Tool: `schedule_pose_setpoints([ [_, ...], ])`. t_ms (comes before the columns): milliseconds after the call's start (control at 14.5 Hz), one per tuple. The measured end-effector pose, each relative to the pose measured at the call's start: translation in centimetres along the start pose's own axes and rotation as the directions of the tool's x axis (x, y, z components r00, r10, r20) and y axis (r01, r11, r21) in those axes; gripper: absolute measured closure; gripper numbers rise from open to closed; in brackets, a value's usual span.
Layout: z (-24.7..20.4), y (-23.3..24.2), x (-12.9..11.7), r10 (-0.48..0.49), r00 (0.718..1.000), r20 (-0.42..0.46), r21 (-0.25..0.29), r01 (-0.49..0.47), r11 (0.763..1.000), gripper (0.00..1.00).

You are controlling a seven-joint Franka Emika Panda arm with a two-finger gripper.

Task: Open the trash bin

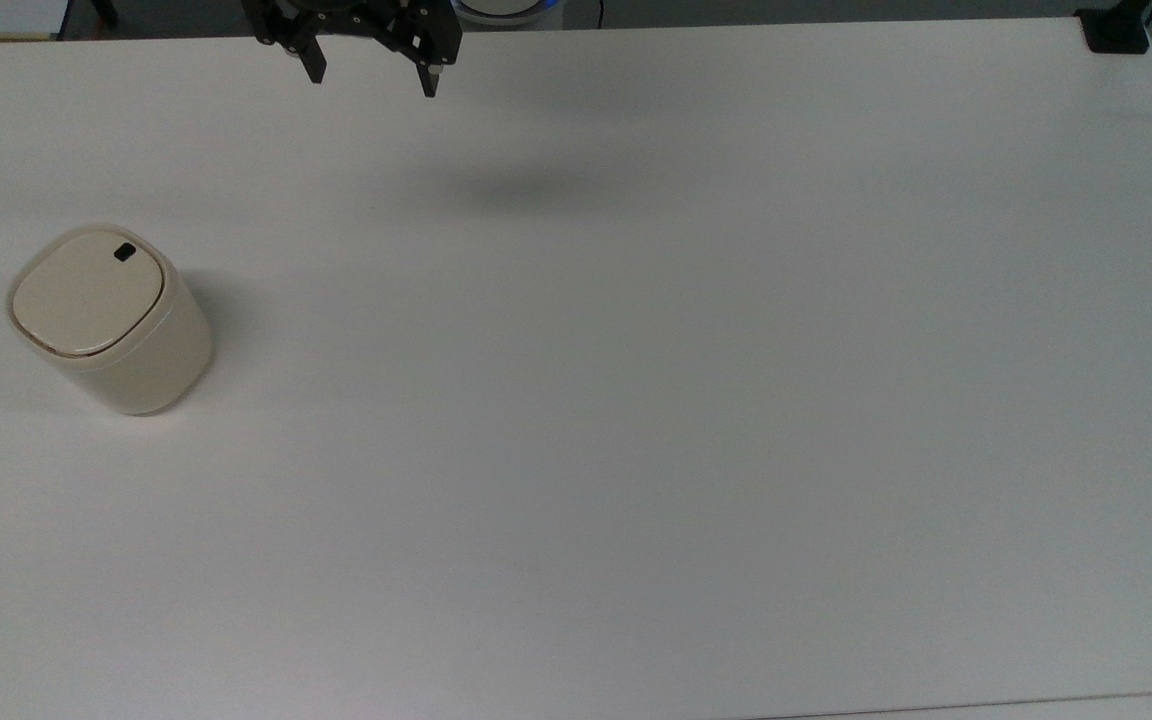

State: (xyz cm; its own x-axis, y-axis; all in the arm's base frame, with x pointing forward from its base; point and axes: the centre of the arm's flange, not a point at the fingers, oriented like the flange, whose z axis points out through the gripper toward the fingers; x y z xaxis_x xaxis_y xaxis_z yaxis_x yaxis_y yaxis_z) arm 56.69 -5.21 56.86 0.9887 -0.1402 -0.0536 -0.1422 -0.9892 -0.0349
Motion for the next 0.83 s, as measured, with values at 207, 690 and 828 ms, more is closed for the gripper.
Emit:
schedule_pose_setpoints([
  [207, 0.1, 0.0, 0.1, -0.012, 1.000, 0.002, 0.000, 0.012, 1.000, 0.03],
  [690, -0.6, 0.9, 0.2, -0.007, 1.000, -0.012, 0.001, 0.007, 1.000, 0.71],
  [828, -1.4, 2.0, 0.4, 0.058, 0.998, -0.036, 0.004, -0.057, 0.998, 0.90],
])
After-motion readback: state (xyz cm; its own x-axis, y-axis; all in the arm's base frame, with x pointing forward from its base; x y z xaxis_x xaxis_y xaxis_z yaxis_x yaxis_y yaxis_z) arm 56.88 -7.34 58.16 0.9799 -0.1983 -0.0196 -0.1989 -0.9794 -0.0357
